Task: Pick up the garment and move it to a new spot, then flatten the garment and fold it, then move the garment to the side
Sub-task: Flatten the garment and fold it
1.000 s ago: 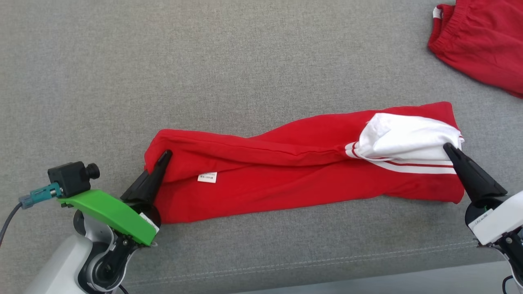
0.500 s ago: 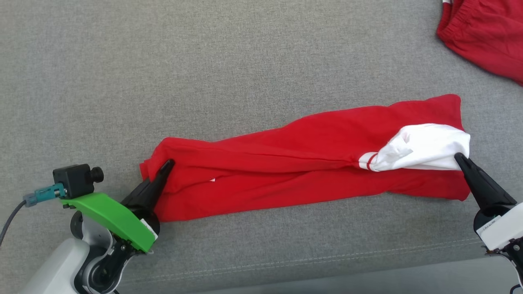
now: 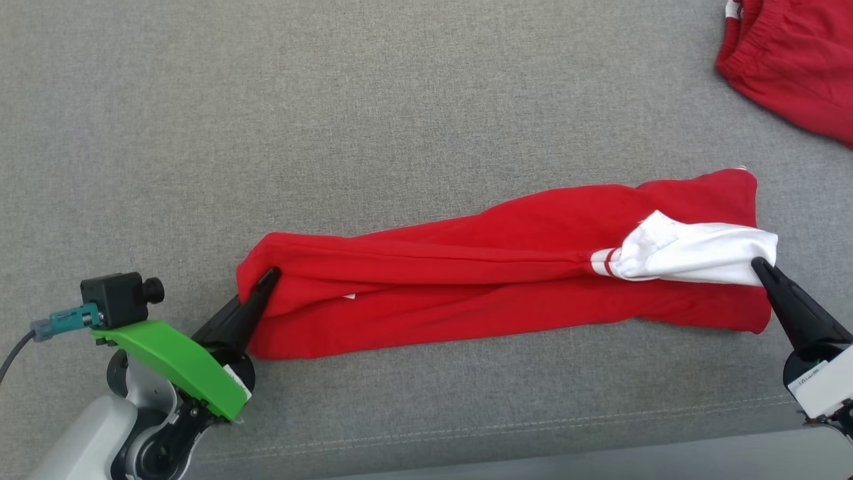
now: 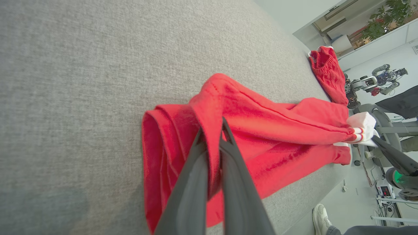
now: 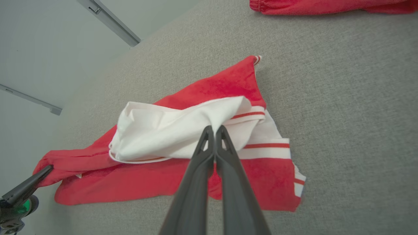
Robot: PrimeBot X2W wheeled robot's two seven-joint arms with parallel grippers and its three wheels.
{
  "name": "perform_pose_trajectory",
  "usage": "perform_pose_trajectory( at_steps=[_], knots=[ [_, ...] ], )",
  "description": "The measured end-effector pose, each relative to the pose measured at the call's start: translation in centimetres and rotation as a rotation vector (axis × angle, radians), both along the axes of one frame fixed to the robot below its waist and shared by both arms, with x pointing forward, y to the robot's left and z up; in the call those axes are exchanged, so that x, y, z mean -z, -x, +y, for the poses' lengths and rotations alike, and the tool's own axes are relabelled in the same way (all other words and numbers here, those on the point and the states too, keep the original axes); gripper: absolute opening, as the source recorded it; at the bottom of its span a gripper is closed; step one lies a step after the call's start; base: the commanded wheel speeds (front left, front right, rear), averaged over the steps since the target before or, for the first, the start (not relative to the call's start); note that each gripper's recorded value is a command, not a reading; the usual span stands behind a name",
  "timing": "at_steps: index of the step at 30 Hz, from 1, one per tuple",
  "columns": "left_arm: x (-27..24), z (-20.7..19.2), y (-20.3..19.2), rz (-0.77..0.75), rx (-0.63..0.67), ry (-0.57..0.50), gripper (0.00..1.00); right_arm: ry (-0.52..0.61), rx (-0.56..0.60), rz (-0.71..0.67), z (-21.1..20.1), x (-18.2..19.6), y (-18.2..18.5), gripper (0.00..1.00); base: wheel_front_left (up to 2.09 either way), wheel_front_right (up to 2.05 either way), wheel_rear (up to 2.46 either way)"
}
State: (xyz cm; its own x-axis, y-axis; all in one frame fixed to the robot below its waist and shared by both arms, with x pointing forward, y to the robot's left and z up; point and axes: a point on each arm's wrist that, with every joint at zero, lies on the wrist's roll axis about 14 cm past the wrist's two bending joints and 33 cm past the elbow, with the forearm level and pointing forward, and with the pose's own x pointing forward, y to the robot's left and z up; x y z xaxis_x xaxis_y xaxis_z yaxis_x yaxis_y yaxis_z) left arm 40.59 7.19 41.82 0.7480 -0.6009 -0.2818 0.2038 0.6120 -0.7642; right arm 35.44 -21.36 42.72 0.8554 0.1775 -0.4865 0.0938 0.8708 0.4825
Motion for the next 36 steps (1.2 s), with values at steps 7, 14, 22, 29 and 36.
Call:
perform_pose_trajectory(
  at_steps=[7,14,22,29,36],
  knots=[
    [0.7,-0.2,0.5,0.039,0.008,0.004,0.0,-0.013,-0.028,0.051,0.7,1.0,0.5,0.0,0.0,0.0,0.0],
    [2.1,0.1,0.4,0.078,-0.006,-0.002,0.19,-0.027,-0.051,0.083,1.6,2.2,0.1,0.0,0.0,0.0,0.0],
    [2.6,0.4,0.4,0.095,-0.015,-0.016,0.87,-0.012,-0.049,0.1,1.3,2.9,-0.2,0.0,0.0,0.0,0.0],
    [2.1,0.6,0.4,0.085,-0.019,-0.027,1.0,0.013,-0.014,0.091,0.2,2.7,-0.1,0.76,0.0,0.0,0.0],
    [1.5,0.4,0.5,0.074,-0.017,-0.033,1.0,0.02,0.019,0.074,-0.3,2.3,0.0,1.0,0.0,0.0,0.0]
  ],
)
